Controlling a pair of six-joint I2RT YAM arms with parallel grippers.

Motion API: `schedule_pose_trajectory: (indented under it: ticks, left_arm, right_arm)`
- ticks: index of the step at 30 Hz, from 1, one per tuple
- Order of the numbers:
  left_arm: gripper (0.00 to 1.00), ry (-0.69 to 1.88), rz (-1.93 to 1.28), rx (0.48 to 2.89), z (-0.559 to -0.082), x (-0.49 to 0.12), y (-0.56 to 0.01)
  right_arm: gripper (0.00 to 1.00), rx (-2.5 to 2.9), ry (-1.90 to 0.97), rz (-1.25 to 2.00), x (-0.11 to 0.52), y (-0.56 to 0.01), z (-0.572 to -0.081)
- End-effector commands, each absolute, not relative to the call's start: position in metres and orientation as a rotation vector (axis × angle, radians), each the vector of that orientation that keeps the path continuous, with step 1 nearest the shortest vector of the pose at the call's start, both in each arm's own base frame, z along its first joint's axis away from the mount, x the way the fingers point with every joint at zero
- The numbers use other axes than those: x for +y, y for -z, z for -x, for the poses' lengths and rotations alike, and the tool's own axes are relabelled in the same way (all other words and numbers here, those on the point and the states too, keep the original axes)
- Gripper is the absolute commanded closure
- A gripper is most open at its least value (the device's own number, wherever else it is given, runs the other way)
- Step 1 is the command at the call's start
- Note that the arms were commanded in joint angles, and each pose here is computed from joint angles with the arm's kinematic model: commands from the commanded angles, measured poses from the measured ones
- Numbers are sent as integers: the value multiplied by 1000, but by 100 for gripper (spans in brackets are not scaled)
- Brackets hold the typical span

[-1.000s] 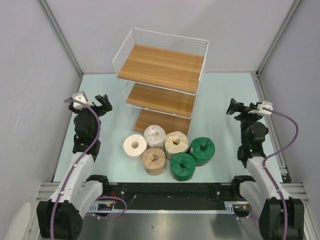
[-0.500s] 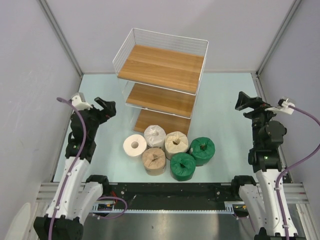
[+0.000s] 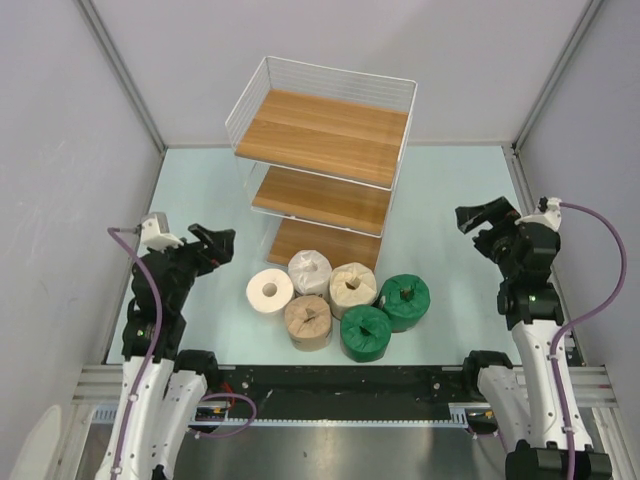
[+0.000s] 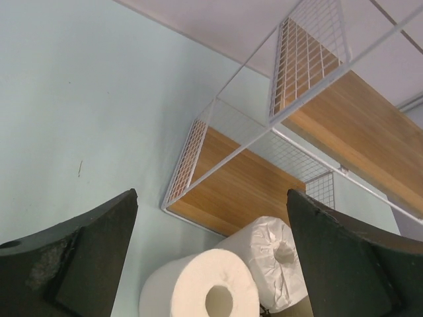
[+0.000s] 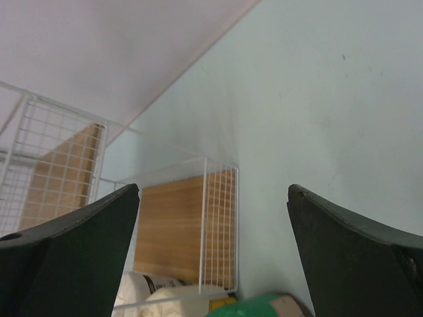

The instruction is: Place and organize the paper towels onto the shelf

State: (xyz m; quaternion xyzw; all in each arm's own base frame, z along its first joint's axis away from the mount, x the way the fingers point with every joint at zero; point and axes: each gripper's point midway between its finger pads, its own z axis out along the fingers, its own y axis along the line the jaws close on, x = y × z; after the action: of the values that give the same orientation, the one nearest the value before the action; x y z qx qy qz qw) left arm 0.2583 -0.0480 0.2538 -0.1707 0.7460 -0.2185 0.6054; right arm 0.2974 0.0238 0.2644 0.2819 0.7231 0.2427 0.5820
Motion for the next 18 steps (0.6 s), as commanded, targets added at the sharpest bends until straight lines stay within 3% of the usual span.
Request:
schedule_pose_trajectory:
  ticks: [1, 12, 18]
  left_arm:
    - [0, 479, 345, 1797, -242, -52, -232]
    - [0, 415, 363, 1945, -223, -85, -192]
    - [0, 319, 393, 2017, -213, -82, -170]
  right_arm:
    - [0, 1825, -650, -690, 50, -245, -287]
    - [1, 2041, -531, -511, 118, -209, -228]
    - [0, 2056, -483, -475, 121, -201, -194]
